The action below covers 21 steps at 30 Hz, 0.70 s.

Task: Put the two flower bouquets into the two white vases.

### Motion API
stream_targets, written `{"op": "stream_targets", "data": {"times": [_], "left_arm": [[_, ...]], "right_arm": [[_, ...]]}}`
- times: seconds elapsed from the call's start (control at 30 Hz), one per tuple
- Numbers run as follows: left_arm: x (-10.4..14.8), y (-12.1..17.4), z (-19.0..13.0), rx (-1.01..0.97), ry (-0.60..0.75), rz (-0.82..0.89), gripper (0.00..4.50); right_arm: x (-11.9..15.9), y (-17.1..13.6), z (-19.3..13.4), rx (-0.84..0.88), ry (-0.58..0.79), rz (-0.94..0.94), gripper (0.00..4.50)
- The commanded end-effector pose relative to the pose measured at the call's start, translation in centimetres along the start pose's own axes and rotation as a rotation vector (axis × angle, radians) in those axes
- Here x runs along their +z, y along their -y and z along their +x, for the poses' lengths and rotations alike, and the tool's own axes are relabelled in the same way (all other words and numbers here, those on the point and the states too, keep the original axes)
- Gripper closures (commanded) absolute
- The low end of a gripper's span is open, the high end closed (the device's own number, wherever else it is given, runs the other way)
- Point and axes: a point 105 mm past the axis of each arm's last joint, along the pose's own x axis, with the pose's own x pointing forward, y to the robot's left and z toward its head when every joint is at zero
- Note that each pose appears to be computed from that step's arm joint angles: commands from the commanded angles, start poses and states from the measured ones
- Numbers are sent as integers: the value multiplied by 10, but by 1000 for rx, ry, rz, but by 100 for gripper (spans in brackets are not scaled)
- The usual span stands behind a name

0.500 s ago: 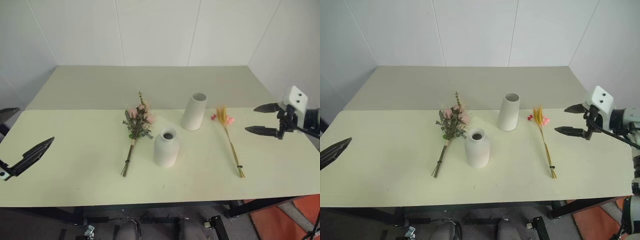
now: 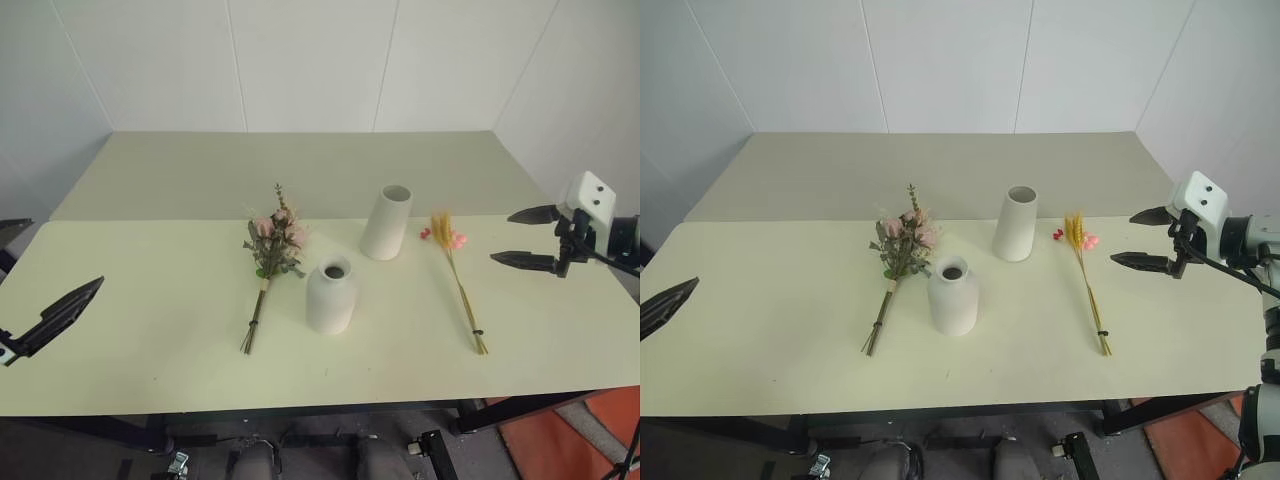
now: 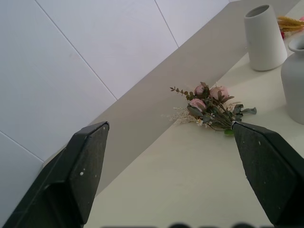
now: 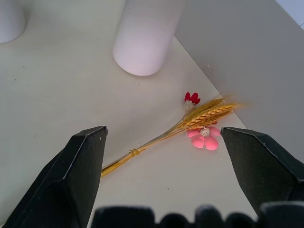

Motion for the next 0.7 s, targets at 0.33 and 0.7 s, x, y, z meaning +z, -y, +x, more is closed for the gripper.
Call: {"op": "stream_targets", "data": {"times": [0.33,0.7], "left_arm": [[7,-3,-2,11,7,43,2],[11,4,15,-56,80,23,2]], "right_arm": [[11,6,-8,-23,15,-42,0],[14,15,-17,-91,-33,-19,0]]}}
